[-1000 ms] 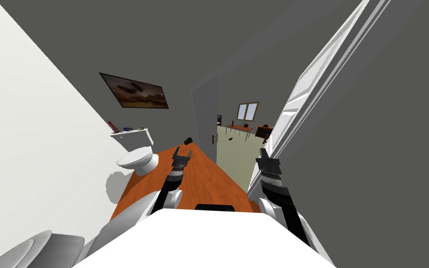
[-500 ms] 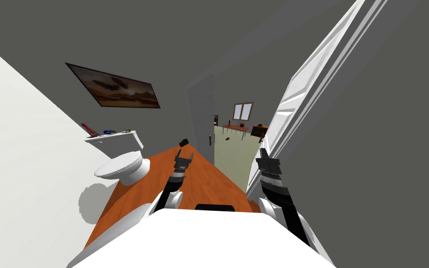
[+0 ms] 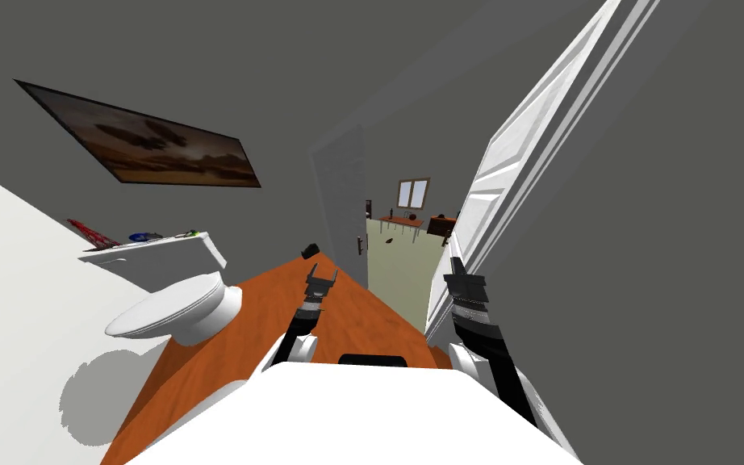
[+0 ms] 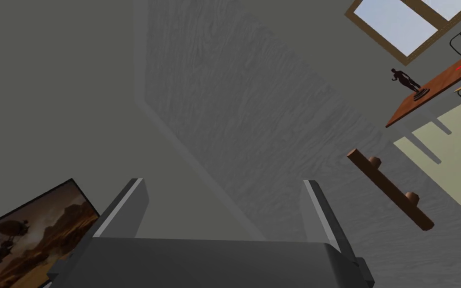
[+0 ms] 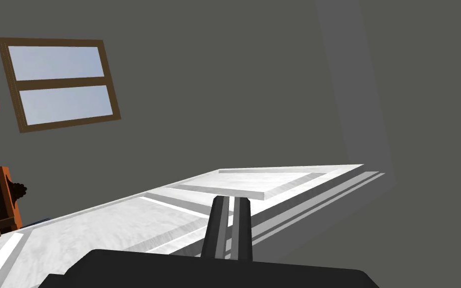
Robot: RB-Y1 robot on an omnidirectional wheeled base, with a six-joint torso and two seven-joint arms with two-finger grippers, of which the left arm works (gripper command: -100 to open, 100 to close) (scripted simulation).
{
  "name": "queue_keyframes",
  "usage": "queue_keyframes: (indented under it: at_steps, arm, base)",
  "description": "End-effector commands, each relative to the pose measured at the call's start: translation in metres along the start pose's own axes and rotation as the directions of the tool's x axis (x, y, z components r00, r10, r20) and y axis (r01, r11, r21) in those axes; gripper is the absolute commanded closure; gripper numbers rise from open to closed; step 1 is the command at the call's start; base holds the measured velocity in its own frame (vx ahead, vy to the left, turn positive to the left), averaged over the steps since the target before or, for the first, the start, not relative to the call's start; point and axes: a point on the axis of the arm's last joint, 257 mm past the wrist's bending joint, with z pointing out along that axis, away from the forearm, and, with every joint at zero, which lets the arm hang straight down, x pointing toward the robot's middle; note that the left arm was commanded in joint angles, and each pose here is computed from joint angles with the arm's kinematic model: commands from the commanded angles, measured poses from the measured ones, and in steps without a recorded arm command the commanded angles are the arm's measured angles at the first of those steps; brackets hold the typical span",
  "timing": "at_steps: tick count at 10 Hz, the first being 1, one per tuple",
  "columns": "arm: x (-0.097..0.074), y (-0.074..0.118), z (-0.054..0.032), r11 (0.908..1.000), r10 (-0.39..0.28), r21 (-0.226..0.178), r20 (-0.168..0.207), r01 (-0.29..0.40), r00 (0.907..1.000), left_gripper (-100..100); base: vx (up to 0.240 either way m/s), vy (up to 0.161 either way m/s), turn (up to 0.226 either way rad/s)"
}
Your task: Push the door open
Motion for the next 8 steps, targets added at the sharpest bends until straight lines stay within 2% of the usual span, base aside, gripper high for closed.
queue_keyframes:
  at_steps: [1,4,8]
  arm:
    - [-0.01,0.007,-0.0047,0.9988,-0.046,-0.017,0.011,0.046,0.9989,-100]
    - [-0.026,0.022,-0.0138,0.9911,-0.123,-0.046,0.038,0.125,0.9916,-100]
    - [-0.048,0.039,-0.0273,0.9709,-0.221,-0.076,0.082,0.227,0.9719,-100]
  base:
    - [0.097,0.047,-0.141]
    - [0.087,0.053,-0.15]
    - [0.095,0.051,-0.159]
